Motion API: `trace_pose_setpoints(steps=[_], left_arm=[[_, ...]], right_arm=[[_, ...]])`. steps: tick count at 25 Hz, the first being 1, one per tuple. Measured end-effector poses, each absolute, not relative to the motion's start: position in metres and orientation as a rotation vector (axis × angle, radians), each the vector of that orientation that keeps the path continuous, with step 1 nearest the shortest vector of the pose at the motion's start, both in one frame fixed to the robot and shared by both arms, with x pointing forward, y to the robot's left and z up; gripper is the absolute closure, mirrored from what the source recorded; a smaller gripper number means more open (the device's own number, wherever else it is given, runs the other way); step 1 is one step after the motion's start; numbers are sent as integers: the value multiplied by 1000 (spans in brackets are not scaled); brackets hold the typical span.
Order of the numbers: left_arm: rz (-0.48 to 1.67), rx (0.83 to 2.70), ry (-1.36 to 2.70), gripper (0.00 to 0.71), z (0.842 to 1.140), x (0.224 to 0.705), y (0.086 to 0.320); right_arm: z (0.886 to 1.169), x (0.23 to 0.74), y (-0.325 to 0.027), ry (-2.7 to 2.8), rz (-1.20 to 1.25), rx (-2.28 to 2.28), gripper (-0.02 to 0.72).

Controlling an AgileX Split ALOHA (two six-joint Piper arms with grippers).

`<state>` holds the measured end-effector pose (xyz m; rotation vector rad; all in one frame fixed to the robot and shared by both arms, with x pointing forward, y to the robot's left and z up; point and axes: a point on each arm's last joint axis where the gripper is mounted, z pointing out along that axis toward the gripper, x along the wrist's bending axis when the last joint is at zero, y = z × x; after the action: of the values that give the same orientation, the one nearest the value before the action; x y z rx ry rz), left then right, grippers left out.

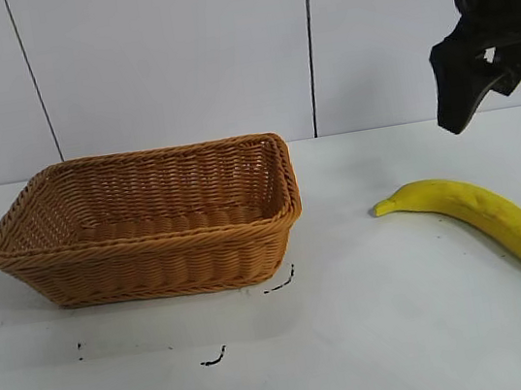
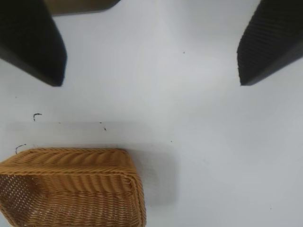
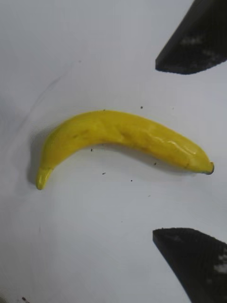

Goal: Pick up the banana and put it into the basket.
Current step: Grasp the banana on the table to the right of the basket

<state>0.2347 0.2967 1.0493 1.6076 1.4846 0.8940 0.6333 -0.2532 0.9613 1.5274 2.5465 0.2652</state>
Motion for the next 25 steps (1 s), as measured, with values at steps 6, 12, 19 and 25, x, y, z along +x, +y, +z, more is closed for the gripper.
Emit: trace_pose_setpoints(steps=[6,12,19,25], left_arm=[[894,1608,1485,15,1049,235,297],[894,1608,1485,15,1049,235,297],[893,1607,1484,15,1049,235,297],[893,1607,1484,15,1049,235,297]], right_arm=[[926,645,-254,2529,246,1575,71],[906,649,-255,2502,232,1622,71],[891,650,-256,2513,191,1638,71],[890,653,-265,2456,188,1690,111]])
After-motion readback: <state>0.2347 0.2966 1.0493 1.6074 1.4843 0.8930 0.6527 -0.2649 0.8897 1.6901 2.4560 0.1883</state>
